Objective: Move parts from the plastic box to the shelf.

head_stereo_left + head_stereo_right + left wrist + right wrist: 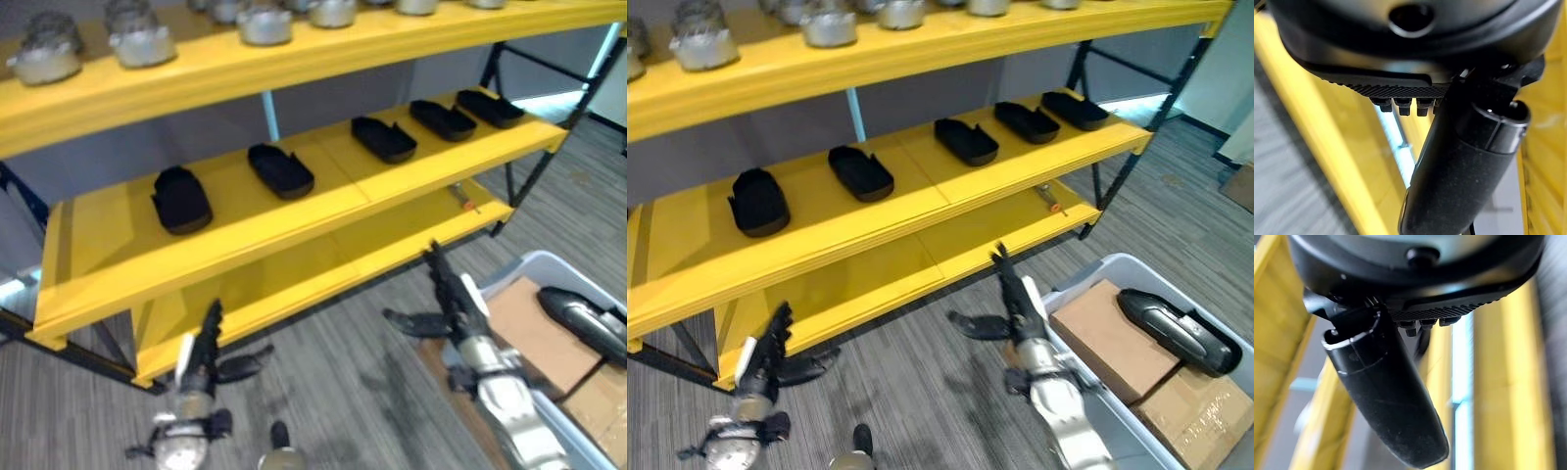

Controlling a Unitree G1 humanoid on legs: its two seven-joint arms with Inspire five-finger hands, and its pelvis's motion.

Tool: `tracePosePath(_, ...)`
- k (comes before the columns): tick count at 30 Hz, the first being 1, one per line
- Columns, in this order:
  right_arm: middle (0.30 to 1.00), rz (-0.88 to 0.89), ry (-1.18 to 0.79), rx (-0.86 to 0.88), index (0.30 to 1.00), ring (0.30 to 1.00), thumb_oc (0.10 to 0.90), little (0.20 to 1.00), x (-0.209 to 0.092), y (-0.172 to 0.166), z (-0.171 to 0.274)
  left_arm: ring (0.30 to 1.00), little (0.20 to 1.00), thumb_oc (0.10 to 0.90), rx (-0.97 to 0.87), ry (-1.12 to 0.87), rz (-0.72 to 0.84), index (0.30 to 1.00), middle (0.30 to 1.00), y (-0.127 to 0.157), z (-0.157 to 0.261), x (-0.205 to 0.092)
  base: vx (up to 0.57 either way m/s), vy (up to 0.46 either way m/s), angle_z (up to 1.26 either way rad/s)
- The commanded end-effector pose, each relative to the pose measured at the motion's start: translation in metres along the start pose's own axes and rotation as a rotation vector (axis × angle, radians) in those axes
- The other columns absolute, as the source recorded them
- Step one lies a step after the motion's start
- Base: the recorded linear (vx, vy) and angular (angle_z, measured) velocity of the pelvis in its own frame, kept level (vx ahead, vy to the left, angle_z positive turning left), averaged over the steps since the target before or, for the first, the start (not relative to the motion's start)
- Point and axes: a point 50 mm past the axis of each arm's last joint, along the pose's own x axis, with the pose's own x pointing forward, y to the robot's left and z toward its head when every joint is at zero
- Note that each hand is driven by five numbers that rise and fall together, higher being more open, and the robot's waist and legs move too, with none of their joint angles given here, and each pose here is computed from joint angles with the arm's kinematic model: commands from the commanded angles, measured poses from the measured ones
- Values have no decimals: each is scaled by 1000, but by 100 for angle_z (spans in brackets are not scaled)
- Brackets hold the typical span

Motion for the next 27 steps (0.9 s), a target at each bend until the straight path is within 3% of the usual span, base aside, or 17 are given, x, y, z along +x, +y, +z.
tracePosePath(1, 1000, -38, -362, 100, 1000, 1000, 900, 1000, 17, 1, 67, 1000, 1000, 900, 32, -330, -31, 1000, 1000, 13, 71, 30, -29, -169, 6)
tracePosePath(18, 1000, -171, -373, 61, 1000, 1000, 900, 1000, -3, -34, 64, 1000, 1000, 900, 33, -381, -191, 1000, 1000, -21, 85, 44, -7, -148, -21)
tracePosePath(27, 1000, -110, -379, 87, 1000, 1000, 900, 1000, 14, -15, 65, 1000, 1000, 900, 41, -367, -115, 1000, 1000, -5, 80, 39, 24, -96, -107)
